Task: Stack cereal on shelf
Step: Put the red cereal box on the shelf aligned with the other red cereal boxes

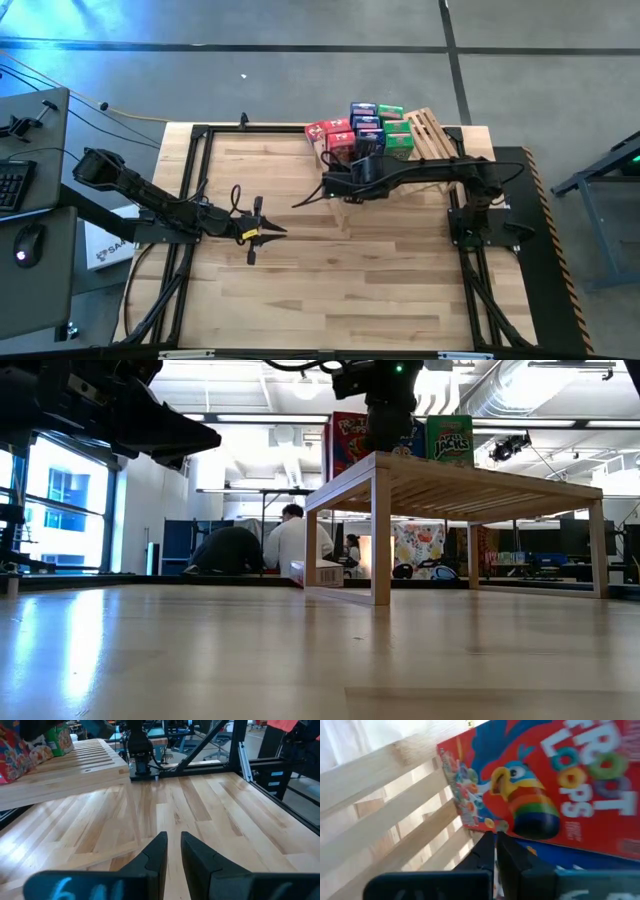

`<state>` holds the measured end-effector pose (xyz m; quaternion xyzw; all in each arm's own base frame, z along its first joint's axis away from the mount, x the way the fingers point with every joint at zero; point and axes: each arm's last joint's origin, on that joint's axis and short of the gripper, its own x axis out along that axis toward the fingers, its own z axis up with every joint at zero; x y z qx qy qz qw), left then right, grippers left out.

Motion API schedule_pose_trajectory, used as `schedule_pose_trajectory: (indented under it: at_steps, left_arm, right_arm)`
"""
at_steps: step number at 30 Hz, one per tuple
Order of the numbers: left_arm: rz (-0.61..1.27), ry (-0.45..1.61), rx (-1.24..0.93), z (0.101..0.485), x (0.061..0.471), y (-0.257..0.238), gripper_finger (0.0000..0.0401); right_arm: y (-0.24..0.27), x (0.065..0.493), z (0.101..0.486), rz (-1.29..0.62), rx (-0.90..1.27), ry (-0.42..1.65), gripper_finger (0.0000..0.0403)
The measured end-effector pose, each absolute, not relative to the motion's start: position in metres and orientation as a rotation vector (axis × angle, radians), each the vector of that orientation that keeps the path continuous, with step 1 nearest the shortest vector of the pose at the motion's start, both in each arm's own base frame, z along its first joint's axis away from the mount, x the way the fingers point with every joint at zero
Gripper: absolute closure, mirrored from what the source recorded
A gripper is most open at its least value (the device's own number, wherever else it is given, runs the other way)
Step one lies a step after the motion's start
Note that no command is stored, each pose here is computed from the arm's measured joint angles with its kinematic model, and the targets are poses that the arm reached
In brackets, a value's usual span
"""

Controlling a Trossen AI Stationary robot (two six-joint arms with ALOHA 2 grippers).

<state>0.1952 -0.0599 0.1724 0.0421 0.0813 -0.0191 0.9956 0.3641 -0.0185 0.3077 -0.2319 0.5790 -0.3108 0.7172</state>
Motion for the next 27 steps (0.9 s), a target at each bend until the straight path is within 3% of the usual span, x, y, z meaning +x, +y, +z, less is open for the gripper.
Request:
schedule_pose_trajectory:
  at_steps: [9, 17, 21, 27]
  left_arm:
    - [0.0, 0.153, 0.074, 0.173, 0.195, -0.059, 0.0357]
    - [0.189, 0.038, 0.097, 0.196, 0.206, -0.046, 0.0358]
    - [0.267, 0.027, 0.114, 0.21, 0.22, -0.015, 0.0381]
    - [0.334, 0.094, -0.091, 0.221, 0.223, 0.073, 0.0398]
  right_arm:
    - [0.036, 0.32, 0.353, -0.672, -0.554, 1.03, 0.0403]
    - [0.059, 0.256, 0.311, -0.512, -0.439, 0.694, 0.0403]
    - [0.059, 0.233, 0.299, -0.415, -0.406, 0.491, 0.0403]
    - [0.06, 0.209, 0.292, -0.301, -0.396, 0.302, 0.0403]
